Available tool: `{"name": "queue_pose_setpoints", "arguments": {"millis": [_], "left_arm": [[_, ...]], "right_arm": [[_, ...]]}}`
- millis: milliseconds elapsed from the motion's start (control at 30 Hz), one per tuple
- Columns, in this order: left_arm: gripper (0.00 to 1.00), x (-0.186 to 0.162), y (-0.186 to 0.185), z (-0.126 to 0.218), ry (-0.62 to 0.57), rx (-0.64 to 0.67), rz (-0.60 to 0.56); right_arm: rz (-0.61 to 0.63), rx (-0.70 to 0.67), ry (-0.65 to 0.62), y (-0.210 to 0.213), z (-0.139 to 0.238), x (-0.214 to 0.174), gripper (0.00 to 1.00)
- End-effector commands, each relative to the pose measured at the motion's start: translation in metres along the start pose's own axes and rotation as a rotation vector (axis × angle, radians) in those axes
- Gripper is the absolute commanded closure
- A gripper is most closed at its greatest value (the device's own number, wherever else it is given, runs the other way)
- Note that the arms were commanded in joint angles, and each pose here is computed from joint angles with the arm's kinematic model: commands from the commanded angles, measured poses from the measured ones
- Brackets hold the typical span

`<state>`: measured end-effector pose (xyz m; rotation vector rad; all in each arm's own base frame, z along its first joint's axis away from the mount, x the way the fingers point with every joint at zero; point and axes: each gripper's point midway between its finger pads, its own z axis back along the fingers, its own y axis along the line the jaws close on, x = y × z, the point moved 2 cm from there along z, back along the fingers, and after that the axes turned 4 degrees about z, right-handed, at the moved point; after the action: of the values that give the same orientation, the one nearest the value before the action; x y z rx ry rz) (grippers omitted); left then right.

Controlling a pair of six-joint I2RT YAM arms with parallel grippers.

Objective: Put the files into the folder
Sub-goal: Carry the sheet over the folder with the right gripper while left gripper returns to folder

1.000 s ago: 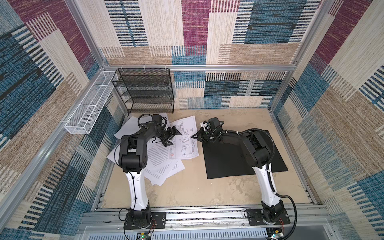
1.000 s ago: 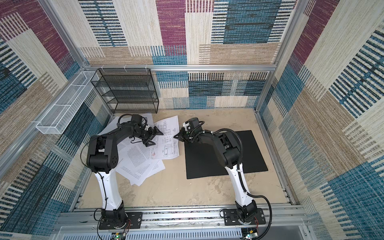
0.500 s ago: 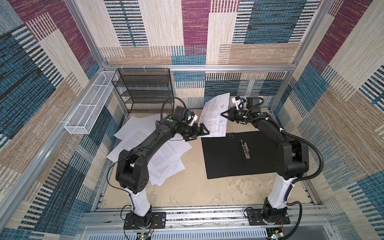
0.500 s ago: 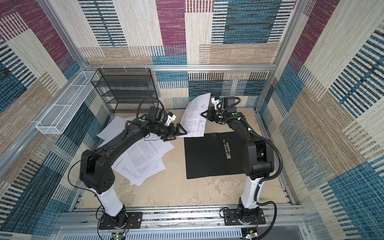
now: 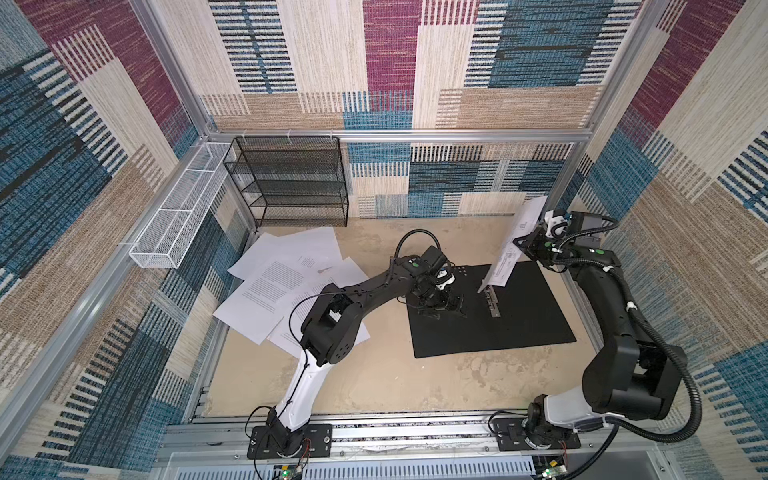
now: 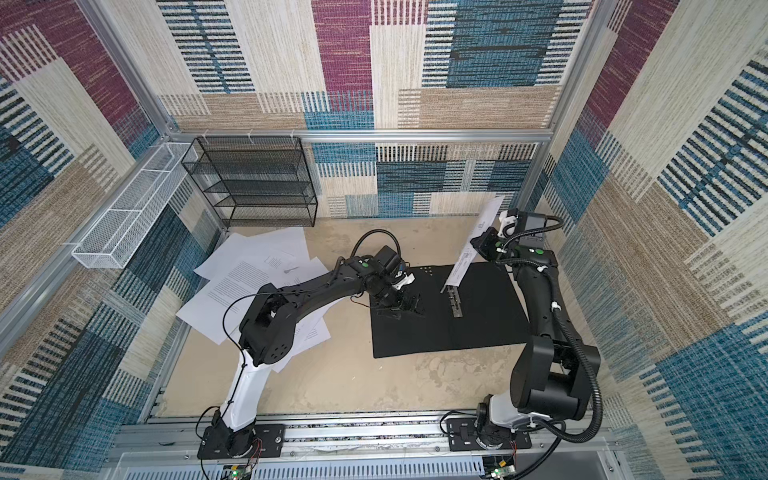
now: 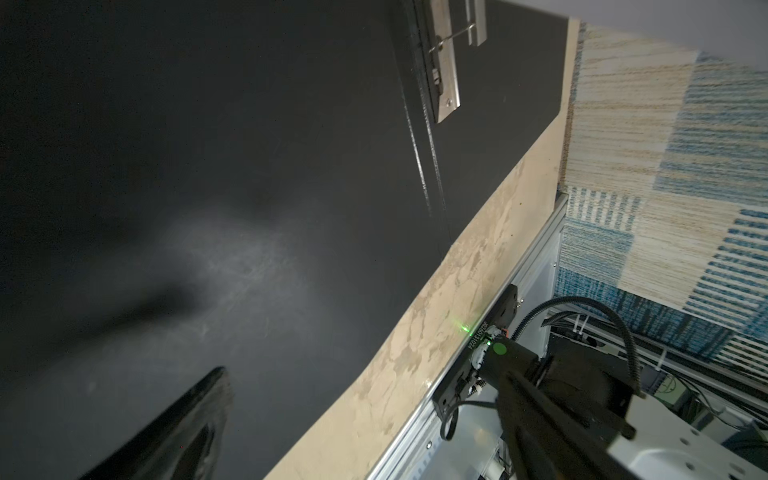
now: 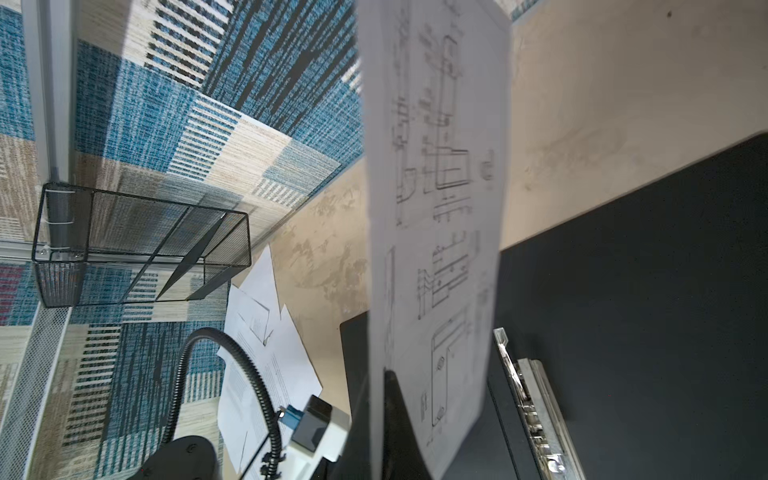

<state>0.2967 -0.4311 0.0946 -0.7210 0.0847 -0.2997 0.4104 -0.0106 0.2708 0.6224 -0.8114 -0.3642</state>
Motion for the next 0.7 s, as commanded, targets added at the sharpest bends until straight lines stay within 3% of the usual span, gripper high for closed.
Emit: {"name": "queue_pose_setpoints", "arguments": {"millis": [0, 267, 433, 667], "left_arm": [[0.01, 0.005, 0.014, -0.011, -0.007, 0.042, 0.04], [0.01, 0.005, 0.107, -0.021, -0.033, 0.327, 0.213], [0.01, 0.002, 0.164, -0.004, -0.032, 0.383, 0.358], [0.0, -0.009, 0.217, 0.027, -0.036, 0.41, 0.469]], "right_arm": [[0.047, -0.04, -0.032, 0.001, 0.009, 0.008, 1.0], [0.1, 0.041, -0.002, 0.018, 0.008, 0.009, 1.0], [0.151, 0.101, 0.04, 0.043, -0.007, 0.006, 1.0], [0.214, 0.309, 0.12, 0.097, -0.017, -0.002, 1.0]]}}
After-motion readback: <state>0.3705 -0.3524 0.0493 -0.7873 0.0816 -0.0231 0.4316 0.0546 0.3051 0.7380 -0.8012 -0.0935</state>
